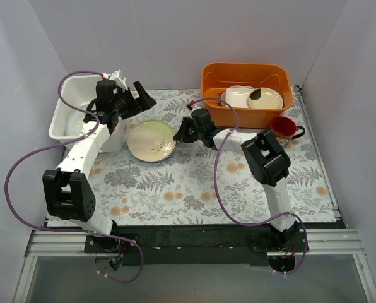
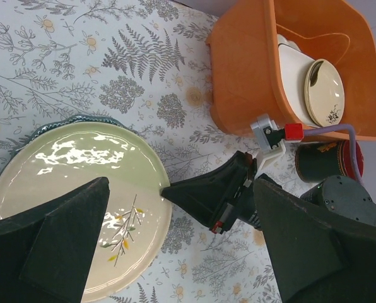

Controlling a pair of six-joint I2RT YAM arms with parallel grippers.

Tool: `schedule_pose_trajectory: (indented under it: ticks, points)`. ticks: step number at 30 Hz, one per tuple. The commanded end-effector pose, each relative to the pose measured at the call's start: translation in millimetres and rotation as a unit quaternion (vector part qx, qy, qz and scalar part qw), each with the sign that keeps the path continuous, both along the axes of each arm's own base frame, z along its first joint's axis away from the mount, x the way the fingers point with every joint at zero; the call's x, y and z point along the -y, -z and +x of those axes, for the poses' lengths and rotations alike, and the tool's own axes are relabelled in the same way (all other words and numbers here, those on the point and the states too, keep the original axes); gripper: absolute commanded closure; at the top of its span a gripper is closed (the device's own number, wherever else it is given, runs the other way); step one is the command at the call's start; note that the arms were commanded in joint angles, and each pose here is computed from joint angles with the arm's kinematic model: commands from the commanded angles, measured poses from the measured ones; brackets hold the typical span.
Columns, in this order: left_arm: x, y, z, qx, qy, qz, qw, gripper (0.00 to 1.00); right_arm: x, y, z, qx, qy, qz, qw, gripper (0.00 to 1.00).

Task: Place the plates into the plastic bin on the countertop
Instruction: Pick up the plate at the center of the board.

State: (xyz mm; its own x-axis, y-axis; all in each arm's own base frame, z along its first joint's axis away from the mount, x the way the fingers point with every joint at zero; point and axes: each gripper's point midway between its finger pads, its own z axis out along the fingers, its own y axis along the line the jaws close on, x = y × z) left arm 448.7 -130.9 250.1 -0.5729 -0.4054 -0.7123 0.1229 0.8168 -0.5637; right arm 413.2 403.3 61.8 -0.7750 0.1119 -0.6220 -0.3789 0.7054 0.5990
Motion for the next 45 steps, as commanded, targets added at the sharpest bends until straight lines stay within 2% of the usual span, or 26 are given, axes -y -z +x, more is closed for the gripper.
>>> schedule_pose_trajectory:
  ticks: [1,4,16,29,32,37,45]
  points:
    - [5.7,-22.5,2.6,0.027,0.019,0.001,0.999,0.02,16.7,24.0,-13.0,0.005,-0.008,-0.074,0.997,0.95]
    - [8.4,-19.5,2.8,0.021,0.027,-0.001,0.999,0.02,28.6,31.6,-17.4,0.004,0.0,-0.1,0.995,0.98]
    - [41.2,1.9,-0.7,-0.005,0.075,0.026,0.997,0.02,92.6,47.7,-29.7,0.008,0.034,-0.18,0.983,0.99]
    - [72.4,52.4,-1.9,-0.086,0.128,0.064,0.986,0.03,179.8,32.7,-30.7,0.01,0.102,-0.196,0.975,0.99]
    - [75.5,70.7,-3.1,-0.122,0.132,0.074,0.981,0.06,192.1,29.5,-28.4,0.01,0.114,-0.194,0.974,0.99]
    - [79.1,92.1,-6.5,-0.162,0.134,0.081,0.974,0.25,205.6,37.1,-28.8,0.0,0.123,-0.2,0.972,0.99]
    - [89.4,128.8,-15.8,-0.225,0.156,0.087,0.958,0.37,218.2,42.7,-28.8,-0.007,0.134,-0.202,0.97,0.99]
